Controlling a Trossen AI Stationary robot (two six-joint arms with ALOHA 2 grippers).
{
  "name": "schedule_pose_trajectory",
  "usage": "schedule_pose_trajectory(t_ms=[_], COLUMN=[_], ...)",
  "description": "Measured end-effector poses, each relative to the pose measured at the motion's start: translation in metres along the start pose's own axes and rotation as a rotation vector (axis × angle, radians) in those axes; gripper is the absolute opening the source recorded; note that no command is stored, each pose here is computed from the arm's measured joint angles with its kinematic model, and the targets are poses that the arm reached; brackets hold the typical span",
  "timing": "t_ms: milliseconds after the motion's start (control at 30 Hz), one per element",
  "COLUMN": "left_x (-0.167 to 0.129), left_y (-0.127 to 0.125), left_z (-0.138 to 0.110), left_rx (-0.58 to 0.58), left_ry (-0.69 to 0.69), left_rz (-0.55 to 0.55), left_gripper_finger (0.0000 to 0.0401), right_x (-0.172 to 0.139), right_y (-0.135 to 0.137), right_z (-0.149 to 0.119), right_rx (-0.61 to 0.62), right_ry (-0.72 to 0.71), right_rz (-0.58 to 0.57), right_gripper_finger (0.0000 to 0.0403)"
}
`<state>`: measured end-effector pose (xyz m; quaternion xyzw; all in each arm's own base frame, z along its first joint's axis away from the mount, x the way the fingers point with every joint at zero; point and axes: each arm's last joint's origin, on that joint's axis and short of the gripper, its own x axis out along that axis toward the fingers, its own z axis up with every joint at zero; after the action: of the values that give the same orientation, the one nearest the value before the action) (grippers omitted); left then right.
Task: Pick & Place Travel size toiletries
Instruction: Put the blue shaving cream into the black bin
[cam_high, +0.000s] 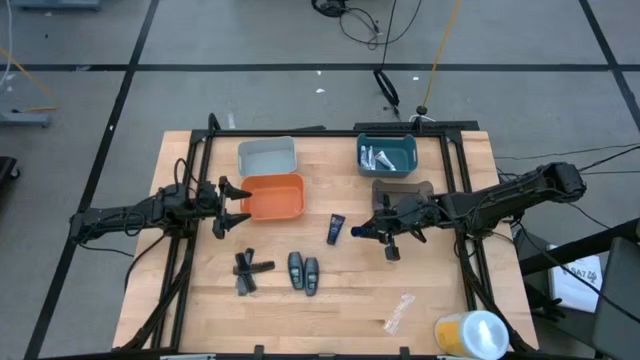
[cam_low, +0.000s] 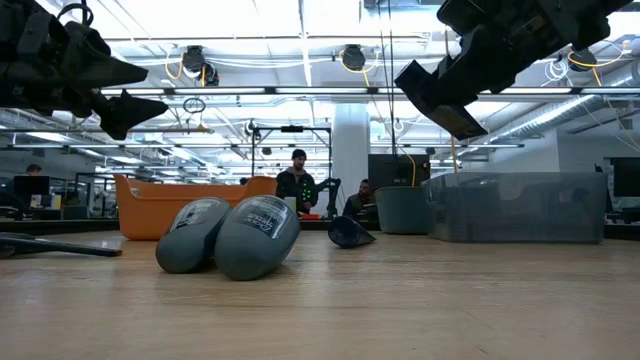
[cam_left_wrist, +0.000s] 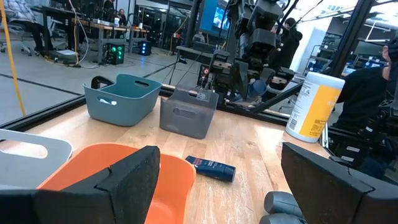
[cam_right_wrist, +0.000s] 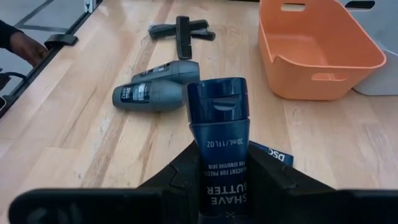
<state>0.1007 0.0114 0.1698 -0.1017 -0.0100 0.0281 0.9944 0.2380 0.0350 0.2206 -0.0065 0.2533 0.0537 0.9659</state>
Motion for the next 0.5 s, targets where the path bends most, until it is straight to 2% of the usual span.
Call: schedule_pose_trajectory(t_ms=[233, 500], left_x=[0.0, 0.0], left_y=[0.0, 0.0], left_z=[0.0, 0.0], left_rx=[0.0, 0.0], left_ry=[0.0, 0.0], left_rz=[0.0, 0.0], left_gripper_finger=[0.0328, 0.0328], right_x=[0.0, -0.019], right_y=[0.0, -0.01], right_z=[-0.002, -0.007], right_rx=[0.006, 0.077], right_ry=[0.019, 0.086], right_rz=[-0.008, -0.193], right_gripper_finger=[0.0089, 0.0089])
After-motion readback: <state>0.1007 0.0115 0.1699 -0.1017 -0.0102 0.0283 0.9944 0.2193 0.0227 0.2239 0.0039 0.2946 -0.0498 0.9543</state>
